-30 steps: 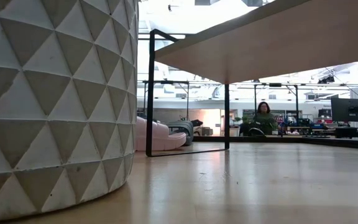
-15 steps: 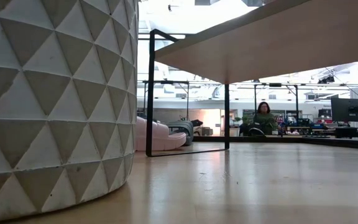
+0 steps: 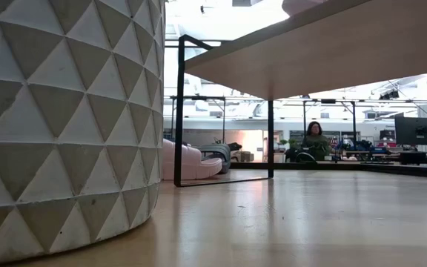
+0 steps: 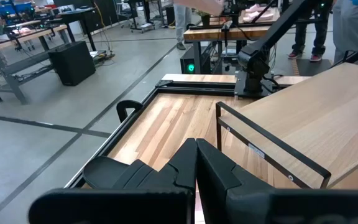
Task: Pick and place slides into the shelf
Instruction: Put the right pink slides on the shelf
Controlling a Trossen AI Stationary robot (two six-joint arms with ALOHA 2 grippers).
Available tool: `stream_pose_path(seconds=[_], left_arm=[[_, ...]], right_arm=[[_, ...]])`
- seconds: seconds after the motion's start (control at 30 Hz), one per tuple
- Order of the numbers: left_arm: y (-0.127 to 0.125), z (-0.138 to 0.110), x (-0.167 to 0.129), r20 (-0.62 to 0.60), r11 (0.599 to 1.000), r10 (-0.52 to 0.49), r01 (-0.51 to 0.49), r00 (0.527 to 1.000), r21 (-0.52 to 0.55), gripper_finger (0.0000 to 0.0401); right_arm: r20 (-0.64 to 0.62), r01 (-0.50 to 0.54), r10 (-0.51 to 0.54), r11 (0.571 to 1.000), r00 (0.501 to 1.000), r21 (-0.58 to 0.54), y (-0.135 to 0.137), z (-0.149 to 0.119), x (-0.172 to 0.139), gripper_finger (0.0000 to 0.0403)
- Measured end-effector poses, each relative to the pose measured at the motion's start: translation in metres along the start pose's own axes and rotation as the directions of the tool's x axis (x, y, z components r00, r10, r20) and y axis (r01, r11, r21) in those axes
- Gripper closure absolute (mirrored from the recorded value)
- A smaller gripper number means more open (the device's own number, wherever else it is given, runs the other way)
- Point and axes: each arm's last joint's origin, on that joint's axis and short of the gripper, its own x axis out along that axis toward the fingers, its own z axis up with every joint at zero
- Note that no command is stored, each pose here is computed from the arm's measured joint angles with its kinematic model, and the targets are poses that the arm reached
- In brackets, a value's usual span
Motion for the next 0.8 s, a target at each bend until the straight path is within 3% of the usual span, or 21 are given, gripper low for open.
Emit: stream_pose_path(seconds=[0.17,0.4,0.8], left_arm=[[0.000,0.000,0.000,-0.001,1.000,0.000,0.000,1.000,0.002,0.0400],[0.000,0.000,0.000,-0.004,1.000,0.000,0.000,1.000,0.005,0.0400],[0.000,-0.001,0.000,-0.007,1.000,0.000,0.000,1.000,0.006,0.0400]], right_arm=[[0.034,0.074,-0.072,0.996,0.997,-0.052,0.006,0.020,-0.001,0.0403],[-0.049,0.182,-0.188,0.977,0.981,-0.107,0.013,0.043,0.004,0.0403],[-0.171,0.128,-0.160,0.975,0.972,-0.182,0.034,0.041,0.043,0.0403]])
